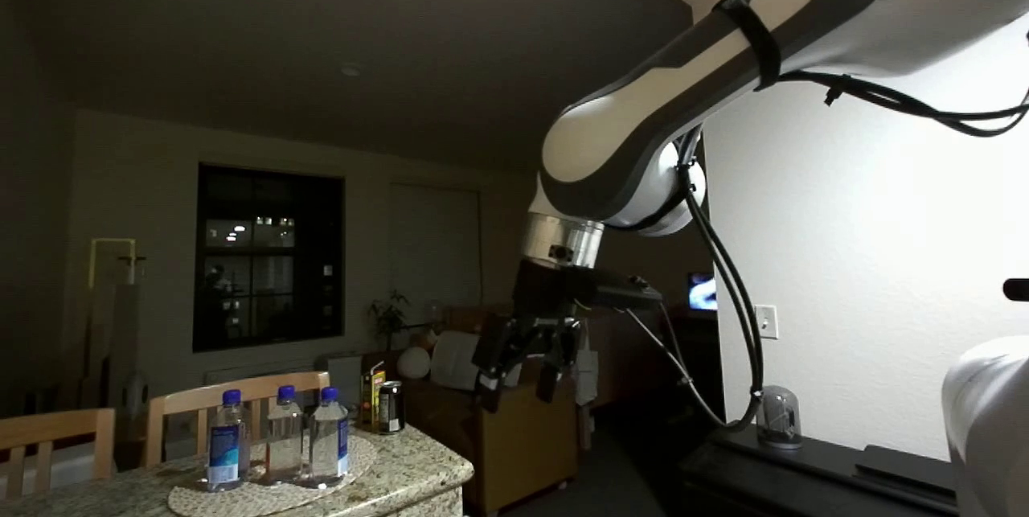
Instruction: Move the grey towel to the right
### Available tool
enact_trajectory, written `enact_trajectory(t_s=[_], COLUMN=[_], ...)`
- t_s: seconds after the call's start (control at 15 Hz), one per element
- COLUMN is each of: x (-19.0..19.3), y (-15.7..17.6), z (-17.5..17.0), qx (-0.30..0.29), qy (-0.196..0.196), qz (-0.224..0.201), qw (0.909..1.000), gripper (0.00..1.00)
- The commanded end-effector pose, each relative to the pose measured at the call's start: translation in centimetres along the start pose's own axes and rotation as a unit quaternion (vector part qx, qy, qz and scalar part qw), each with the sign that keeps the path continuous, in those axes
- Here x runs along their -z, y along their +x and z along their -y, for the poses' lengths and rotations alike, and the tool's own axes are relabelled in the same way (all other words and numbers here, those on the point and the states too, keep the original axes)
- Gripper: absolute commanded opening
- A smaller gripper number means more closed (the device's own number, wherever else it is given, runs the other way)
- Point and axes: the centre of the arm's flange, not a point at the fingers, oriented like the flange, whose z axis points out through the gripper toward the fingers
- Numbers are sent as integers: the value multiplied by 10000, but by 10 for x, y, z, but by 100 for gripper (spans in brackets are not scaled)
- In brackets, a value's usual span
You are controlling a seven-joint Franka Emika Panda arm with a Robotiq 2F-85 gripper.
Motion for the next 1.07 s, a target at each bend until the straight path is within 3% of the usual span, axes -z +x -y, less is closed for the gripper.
enact_trajectory(t_s=[0.0,0.07,0.13,0.73,1.0], x=[-27,-33,-17,-29,-40], y=[19,18,6,11,23], z=[44,54,37,52,82], qx=[156,266,265,366,771], qy=[127,112,52,47,165], qz=[-224,-210,-189,-154,-216], qw=[9995,9994,9995,9992,9966], gripper=[100,100,100,100,100])
